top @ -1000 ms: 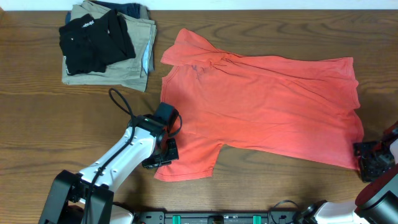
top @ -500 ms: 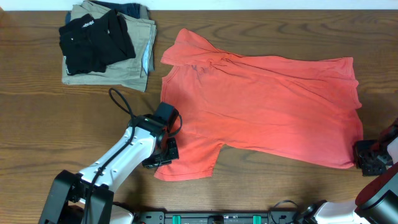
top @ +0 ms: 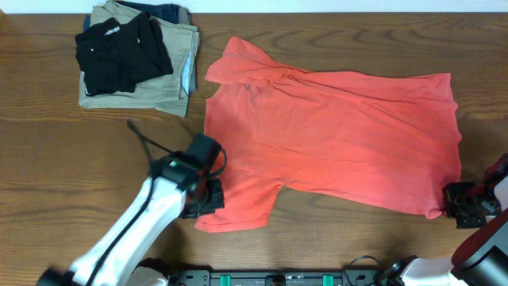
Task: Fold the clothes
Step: 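Pull the bottom corners outward with both grippers to smooth the T-shirt, then lift the bottom hem with both grippers and fold it up toward the collar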
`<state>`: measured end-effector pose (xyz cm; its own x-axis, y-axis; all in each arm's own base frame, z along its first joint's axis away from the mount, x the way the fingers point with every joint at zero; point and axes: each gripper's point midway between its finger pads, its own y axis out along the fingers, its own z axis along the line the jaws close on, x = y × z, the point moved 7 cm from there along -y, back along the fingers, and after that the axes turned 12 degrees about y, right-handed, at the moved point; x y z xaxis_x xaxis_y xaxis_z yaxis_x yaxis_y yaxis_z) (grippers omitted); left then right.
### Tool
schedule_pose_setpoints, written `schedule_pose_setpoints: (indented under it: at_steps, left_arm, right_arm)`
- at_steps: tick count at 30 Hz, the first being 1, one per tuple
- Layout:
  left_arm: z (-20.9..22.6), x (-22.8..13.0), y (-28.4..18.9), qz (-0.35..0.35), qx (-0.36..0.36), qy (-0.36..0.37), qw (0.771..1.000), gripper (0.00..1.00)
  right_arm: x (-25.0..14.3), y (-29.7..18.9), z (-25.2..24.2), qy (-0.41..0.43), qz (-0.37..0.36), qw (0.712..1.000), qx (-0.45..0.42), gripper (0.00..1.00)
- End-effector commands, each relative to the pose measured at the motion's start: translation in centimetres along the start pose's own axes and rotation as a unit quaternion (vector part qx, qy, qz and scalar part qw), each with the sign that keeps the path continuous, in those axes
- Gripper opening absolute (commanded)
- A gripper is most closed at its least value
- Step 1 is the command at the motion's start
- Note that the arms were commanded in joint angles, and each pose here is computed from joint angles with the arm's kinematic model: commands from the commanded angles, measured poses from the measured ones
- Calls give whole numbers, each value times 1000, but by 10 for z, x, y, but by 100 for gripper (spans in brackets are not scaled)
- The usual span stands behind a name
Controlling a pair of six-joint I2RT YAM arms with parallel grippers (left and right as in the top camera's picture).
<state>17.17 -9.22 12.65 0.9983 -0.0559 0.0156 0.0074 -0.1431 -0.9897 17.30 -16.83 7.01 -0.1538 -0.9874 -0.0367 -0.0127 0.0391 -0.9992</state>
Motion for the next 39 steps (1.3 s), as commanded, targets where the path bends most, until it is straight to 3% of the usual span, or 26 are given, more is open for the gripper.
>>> schedule_pose_setpoints:
  at_steps: [1, 9, 19, 27, 39]
  left_arm:
    - [-2, -8, -24, -43, -25, 19, 999, 6]
    - [-15, -39, -75, -151, -74, 18, 986, 6]
    - [-3, -68, -91, -171, -38, -36, 984, 6]
    - [8, -48, -96, -255, 60, -54, 963, 6]
    - [-24, 31, -59, -327, 152, -48, 931, 6]
  right_arm:
    - [-4, -20, 4, -41, -3, 998, 41, 1]
    - [-8, -73, 2, -71, -43, 992, 91, 1]
    - [-25, -124, 1, -103, -86, 980, 147, 1]
    - [-26, -125, 8, -112, -100, 976, 155, 1]
    - [-33, -127, 49, -135, -123, 959, 217, 1]
